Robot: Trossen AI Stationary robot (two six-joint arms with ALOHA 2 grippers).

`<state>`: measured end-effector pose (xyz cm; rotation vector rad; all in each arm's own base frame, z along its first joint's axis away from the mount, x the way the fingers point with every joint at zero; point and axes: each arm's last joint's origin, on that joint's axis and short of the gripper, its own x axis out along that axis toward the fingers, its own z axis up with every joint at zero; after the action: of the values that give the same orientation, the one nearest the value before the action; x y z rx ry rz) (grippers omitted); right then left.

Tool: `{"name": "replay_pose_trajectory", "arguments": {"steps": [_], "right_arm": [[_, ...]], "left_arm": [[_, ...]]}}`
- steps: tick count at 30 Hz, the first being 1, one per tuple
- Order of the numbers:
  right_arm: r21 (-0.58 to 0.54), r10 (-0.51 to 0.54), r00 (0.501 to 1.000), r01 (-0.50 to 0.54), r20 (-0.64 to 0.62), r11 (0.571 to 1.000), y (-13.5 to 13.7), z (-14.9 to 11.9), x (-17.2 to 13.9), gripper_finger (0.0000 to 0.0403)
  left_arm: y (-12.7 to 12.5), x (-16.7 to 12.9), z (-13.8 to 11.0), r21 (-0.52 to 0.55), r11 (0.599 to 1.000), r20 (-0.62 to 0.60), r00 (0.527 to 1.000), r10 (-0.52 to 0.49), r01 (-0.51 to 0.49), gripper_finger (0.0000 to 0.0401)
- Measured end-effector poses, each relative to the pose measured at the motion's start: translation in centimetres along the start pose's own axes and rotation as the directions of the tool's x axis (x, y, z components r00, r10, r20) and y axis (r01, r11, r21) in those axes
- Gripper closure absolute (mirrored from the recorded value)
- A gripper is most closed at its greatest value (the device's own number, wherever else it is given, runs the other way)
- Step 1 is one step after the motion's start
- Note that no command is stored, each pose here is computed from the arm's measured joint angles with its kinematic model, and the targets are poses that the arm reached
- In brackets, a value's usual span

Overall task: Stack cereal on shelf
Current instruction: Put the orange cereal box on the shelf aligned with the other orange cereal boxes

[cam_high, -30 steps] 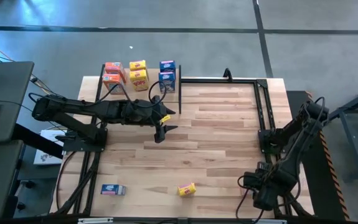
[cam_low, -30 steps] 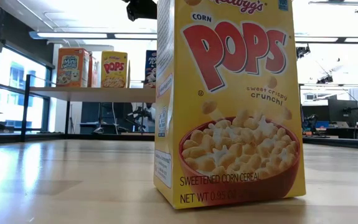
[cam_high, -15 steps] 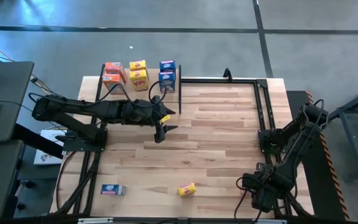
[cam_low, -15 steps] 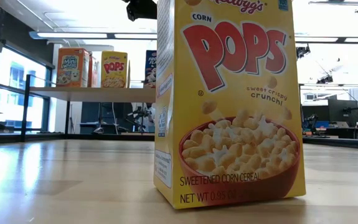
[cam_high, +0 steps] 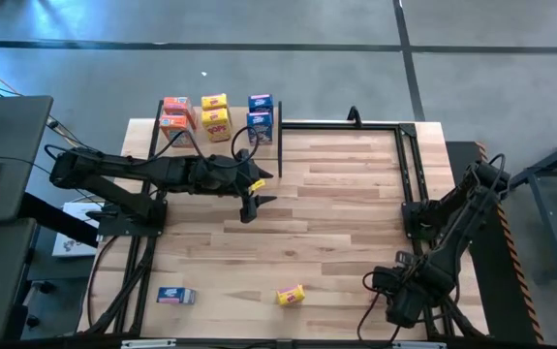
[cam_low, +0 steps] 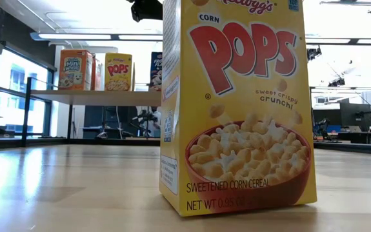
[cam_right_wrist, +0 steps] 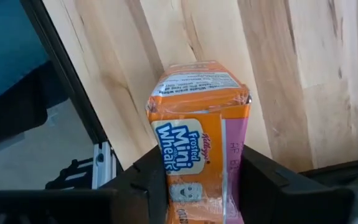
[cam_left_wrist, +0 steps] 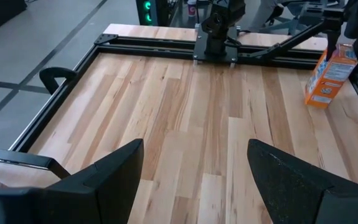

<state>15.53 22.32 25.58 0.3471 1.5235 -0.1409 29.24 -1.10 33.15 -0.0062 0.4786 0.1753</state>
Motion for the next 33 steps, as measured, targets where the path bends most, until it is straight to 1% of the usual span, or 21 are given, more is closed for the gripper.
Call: {"name": "replay_pose_trajectory", "arguments": {"steps": [5, 10, 13, 18, 25, 33], "right_arm": [[-0.016, 0.015, 1.000, -0.015, 0.011, 1.000, 0.0, 1.3, -1.3, 0.0265], [-0.015, 0.015, 1.000, -0.015, 0.025, 1.000, -0.7, 3.4, -3.0, 0.0265], [-0.032, 0.007, 0.999, -0.006, 0.037, 0.999, -1.4, 4.9, -4.0, 0.0265], [-0.079, -0.015, 0.991, 0.026, 0.130, 0.997, -2.8, 7.8, -5.8, 0.0265], [-0.120, -0.043, 0.960, 0.079, 0.276, 0.990, -5.3, 11.9, -8.6, 0.0265], [-0.159, -0.063, 0.922, 0.133, 0.381, 0.978, -8.6, 15.5, -10.8, 0.0265]], "left_arm": [[0.0, 0.0, 0.0, 0.000, 1.000, 0.000, 1.000, 0.000, 0.000, 0.0123], [0.0, 0.0, 0.0, 0.001, 1.000, 0.000, 1.000, 0.000, 0.000, 0.0123], [0.0, 0.0, 0.0, 0.001, 1.000, 0.000, 1.000, 0.000, 0.000, 0.0123], [0.0, 0.0, 0.0, 0.028, 1.000, 0.000, 1.000, 0.000, 0.000, 0.0123], [0.0, 0.0, 0.1, 0.032, 0.999, 0.015, 1.000, -0.003, 0.003, 0.0123], [-0.3, -0.1, 1.1, 0.019, 0.997, 0.107, 0.991, -0.082, 0.081, 0.0123]]}}
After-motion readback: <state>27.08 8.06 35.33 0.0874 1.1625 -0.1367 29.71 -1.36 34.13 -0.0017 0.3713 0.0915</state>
